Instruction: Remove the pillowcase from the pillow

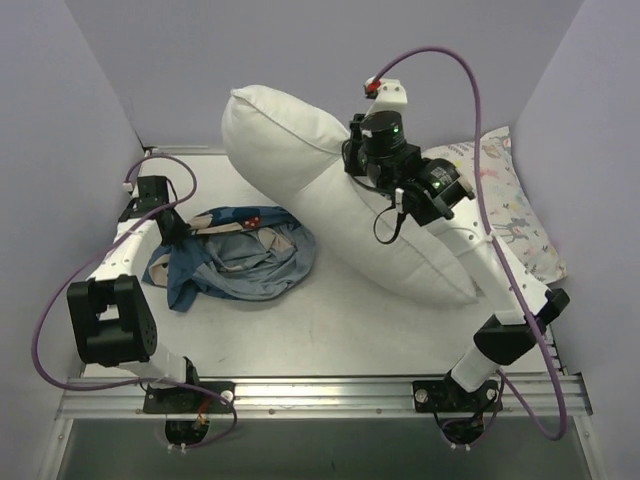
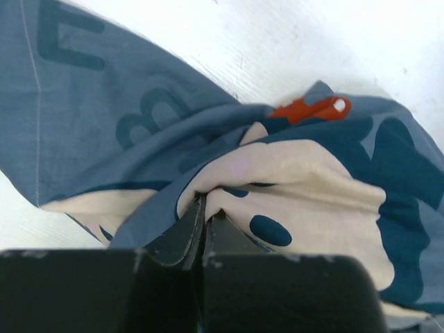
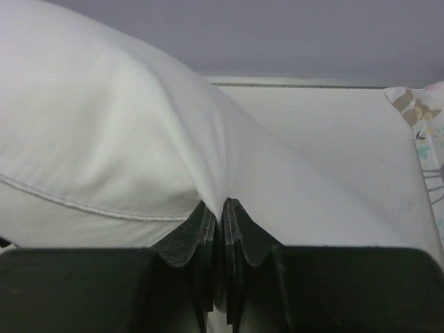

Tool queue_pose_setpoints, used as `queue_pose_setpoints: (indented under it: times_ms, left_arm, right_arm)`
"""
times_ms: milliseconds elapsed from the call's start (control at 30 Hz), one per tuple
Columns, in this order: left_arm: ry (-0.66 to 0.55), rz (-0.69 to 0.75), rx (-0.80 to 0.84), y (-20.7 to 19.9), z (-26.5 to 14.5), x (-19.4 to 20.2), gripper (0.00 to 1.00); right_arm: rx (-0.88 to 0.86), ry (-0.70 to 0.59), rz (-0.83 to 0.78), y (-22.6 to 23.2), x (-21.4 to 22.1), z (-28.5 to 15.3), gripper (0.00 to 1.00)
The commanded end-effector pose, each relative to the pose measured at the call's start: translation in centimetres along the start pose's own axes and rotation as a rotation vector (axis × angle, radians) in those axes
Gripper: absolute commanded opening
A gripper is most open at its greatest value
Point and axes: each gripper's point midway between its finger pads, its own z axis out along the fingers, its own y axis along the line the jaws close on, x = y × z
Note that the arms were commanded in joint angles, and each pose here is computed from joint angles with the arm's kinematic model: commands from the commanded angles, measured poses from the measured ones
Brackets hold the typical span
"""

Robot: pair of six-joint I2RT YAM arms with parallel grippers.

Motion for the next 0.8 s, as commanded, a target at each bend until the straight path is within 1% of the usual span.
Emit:
queue_pose_setpoints:
  times_ms: [0, 33, 67, 100, 133, 167, 200, 267, 300, 333, 367, 400, 433, 467, 533, 567, 600, 667, 700, 733, 767]
  left_arm:
    - [-0.054, -0.049, 0.149, -2.3, -2.9, -0.9, 0.00]
    - [-0.056, -0.053, 0.166, -2.5, -3.3, -0.8, 0.00]
    - [-0.065, -0.054, 0.195, -2.9, -3.8, -0.9, 0.00]
    - [-0.072, -0.052, 0.232, -3.3, -4.8, -0.9, 0.05]
    - [-0.071, -0.047, 0.247, -3.4, -5.1, -0.8, 0.10]
    - [-0.076, -0.044, 0.265, -3.7, -5.5, -0.8, 0.15]
    - [-0.083, -0.030, 0.289, -3.9, -6.2, -1.0, 0.29]
    - [-0.077, -0.005, 0.338, -4.6, -7.1, -1.0, 0.39]
    - [-0.097, 0.009, 0.357, -4.8, -7.9, -1.4, 0.49]
    - [-0.105, 0.020, 0.387, -5.2, -8.6, -1.7, 0.55]
    - [-0.115, 0.043, 0.397, -5.2, -9.2, -1.9, 0.58]
    - [-0.136, 0.051, 0.410, -5.3, -10.2, -2.3, 0.62]
    - [-0.144, 0.064, 0.442, -5.7, -11.0, -2.6, 0.69]
    - [-0.158, 0.079, 0.462, -6.0, -12.0, -3.1, 0.72]
    - [-0.175, 0.120, 0.528, -6.8, -14.0, -3.5, 0.75]
    - [-0.187, 0.139, 0.559, -7.3, -15.0, -3.8, 0.75]
    - [-0.196, 0.150, 0.592, -7.7, -16.0, -3.8, 0.75]
    - [-0.205, 0.201, 0.652, -9.1, -17.6, -3.4, 0.76]
    - [-0.223, 0.220, 0.673, -9.6, -18.6, -3.5, 0.77]
    - [-0.225, 0.250, 0.702, -10.5, -19.6, -2.9, 0.77]
    - [-0.234, 0.279, 0.718, -11.2, -20.5, -2.3, 0.78]
  right_arm:
    - [0.053, -0.210, 0.125, 1.0, -3.1, 2.9, 0.00]
    - [0.067, -0.184, 0.135, 1.0, -1.2, 4.2, 0.00]
    - [0.053, -0.194, 0.155, 1.5, -0.8, 5.0, 0.00]
    - [0.043, -0.172, 0.165, 2.1, 0.6, 6.2, 0.00]
    - [0.001, -0.123, 0.159, 3.2, 2.9, 7.2, 0.00]
    - [-0.037, -0.129, 0.183, 4.5, 3.3, 7.7, 0.00]
    - [-0.051, -0.098, 0.170, 5.4, 5.1, 8.7, 0.00]
    - [-0.127, -0.040, 0.152, 8.1, 7.6, 9.3, 0.00]
    - [-0.149, 0.005, 0.140, 9.1, 9.5, 10.2, 0.00]
    - [-0.177, 0.033, 0.144, 9.8, 10.2, 10.4, 0.00]
    - [-0.232, 0.074, 0.150, 10.9, 11.3, 10.3, 0.09]
    - [-0.247, 0.091, 0.151, 11.3, 11.8, 10.2, 0.16]
    - [-0.272, 0.101, 0.153, 11.7, 11.9, 10.0, 0.23]
    - [-0.292, 0.119, 0.149, 12.0, 12.2, 9.7, 0.42]
    - [-0.350, 0.143, 0.145, 12.9, 11.7, 8.5, 0.55]
    - [-0.366, 0.162, 0.135, 13.0, 11.8, 7.9, 0.67]
    - [-0.398, 0.163, 0.133, 13.4, 11.0, 6.8, 0.83]
    - [-0.406, 0.173, 0.111, 13.0, 11.0, 5.6, 0.88]
    - [-0.406, 0.170, 0.110, 12.2, 10.7, 4.5, 0.88]
    - [-0.401, 0.167, 0.101, 11.7, 10.6, 3.9, 0.91]
    - [-0.393, 0.166, 0.098, 11.1, 10.6, 3.4, 0.92]
